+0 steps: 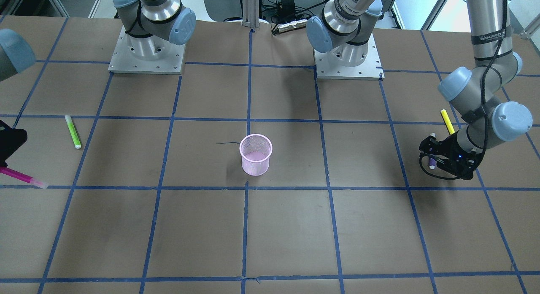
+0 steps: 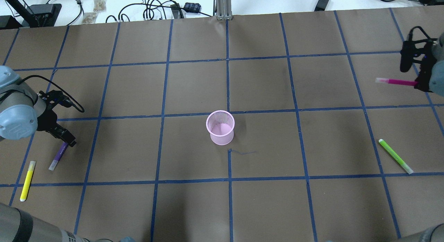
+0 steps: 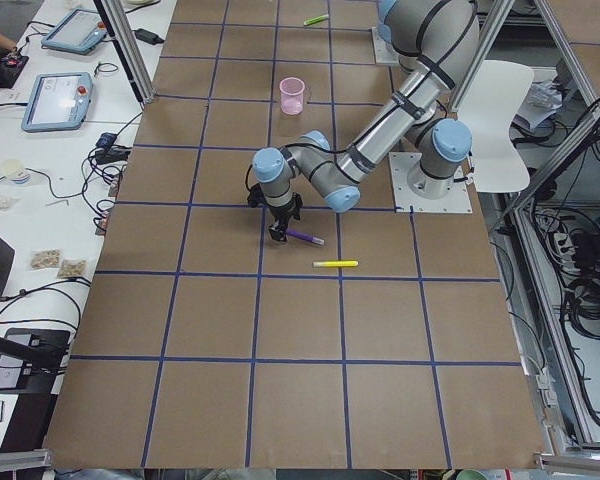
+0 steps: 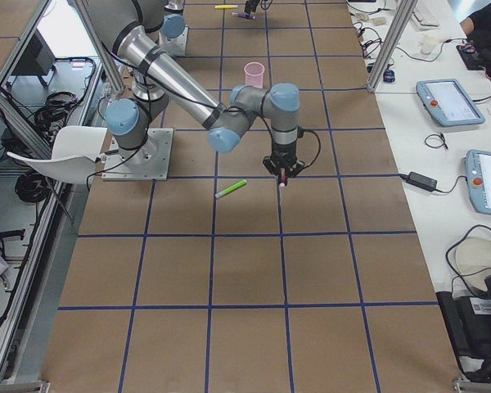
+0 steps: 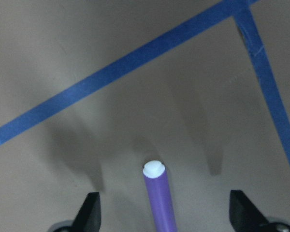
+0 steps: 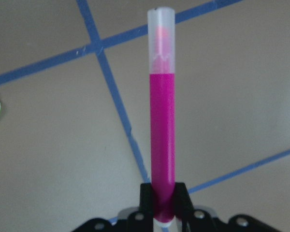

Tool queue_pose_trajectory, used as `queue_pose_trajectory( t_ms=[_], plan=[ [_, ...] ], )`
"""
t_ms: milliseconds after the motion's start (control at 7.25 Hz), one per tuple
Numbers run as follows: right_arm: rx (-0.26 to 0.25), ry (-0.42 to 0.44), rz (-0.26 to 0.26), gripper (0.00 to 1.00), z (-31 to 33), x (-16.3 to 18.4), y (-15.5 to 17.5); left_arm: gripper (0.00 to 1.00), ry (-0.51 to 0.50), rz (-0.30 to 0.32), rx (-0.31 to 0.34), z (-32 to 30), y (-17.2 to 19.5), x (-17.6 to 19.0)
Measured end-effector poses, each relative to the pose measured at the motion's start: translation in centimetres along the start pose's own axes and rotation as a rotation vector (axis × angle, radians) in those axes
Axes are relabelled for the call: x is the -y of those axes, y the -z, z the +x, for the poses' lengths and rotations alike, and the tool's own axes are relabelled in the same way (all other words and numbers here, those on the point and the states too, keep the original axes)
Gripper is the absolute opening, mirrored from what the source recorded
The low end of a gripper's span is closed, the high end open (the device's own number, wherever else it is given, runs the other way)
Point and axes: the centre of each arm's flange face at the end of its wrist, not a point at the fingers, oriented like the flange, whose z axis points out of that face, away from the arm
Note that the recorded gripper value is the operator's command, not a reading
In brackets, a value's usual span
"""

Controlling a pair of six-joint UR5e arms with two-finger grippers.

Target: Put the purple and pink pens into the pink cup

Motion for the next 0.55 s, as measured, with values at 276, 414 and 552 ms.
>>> queue_pose_trajectory(
  t_ms=[276,414,552],
  plan=[
    [-0.020,0.051,-0.022,0.00,-0.9,12.5,6.1,0.29,-0.001,-0.002,-0.001,0.0,-0.1,0.0],
    [-0.026,0.048,-0.010,0.00,-2.0,18.2,9.2,0.23,-0.002,-0.002,-0.001,0.0,-0.1,0.1],
    [-0.025,0.033,0.006,0.00,-3.0,23.1,12.0,0.10,-0.004,-0.002,-0.003,-0.1,-0.2,0.1]
  ],
)
